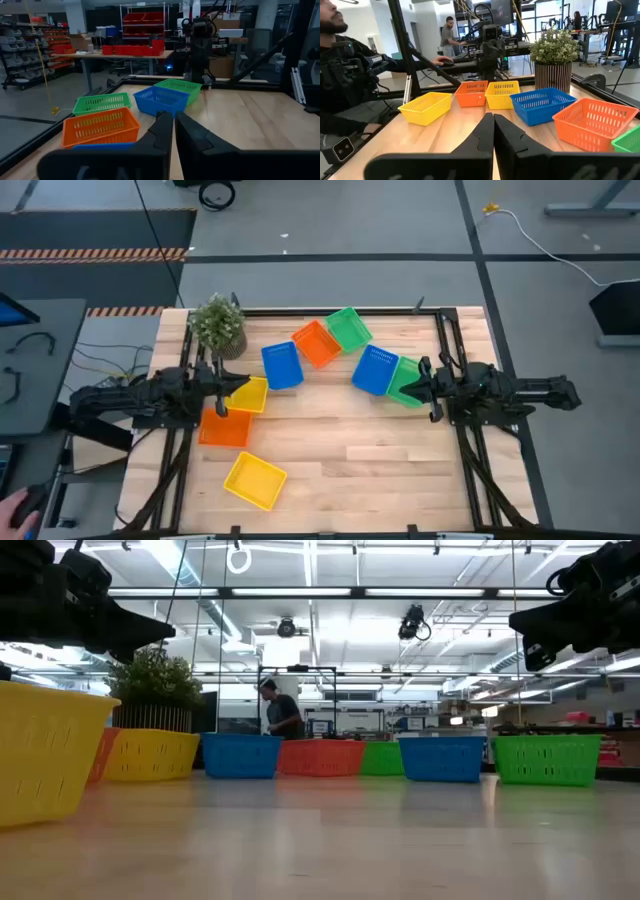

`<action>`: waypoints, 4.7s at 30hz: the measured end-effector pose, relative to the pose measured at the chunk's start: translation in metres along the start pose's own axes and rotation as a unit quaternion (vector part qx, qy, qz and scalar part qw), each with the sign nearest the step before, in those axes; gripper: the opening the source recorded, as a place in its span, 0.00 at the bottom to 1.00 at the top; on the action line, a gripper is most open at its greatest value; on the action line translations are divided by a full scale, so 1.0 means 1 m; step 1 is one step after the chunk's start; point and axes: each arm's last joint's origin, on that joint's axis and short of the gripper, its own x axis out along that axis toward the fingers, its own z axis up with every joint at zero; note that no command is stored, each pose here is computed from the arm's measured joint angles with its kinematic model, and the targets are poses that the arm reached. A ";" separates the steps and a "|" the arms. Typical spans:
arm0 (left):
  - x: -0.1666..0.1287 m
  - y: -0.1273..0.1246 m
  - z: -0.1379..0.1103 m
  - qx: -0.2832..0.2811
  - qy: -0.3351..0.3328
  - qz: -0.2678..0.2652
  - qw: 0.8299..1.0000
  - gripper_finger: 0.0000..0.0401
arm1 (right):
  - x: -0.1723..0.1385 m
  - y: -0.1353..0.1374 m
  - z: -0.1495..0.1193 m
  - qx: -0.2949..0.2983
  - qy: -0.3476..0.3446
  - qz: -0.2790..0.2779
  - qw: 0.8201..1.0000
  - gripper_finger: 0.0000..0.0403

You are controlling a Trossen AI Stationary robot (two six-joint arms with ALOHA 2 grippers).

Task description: Stack baskets by color

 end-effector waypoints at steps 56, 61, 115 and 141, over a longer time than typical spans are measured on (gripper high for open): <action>0.015 -0.003 0.044 -0.131 -0.130 0.021 0.983 0.08 | 0.000 0.000 0.000 0.000 -0.002 0.000 1.000 0.02; 0.053 -0.017 0.057 -0.094 0.021 0.022 0.995 0.08 | 0.000 0.000 0.001 0.000 -0.004 0.000 1.000 0.02; 0.224 -0.015 -0.007 0.084 0.615 0.043 0.783 0.25 | 0.000 0.000 0.001 -0.001 -0.008 -0.003 1.000 0.02; 0.226 -0.175 0.026 0.032 0.514 -0.056 0.856 0.03 | 0.000 0.000 0.003 -0.001 -0.016 -0.002 1.000 0.02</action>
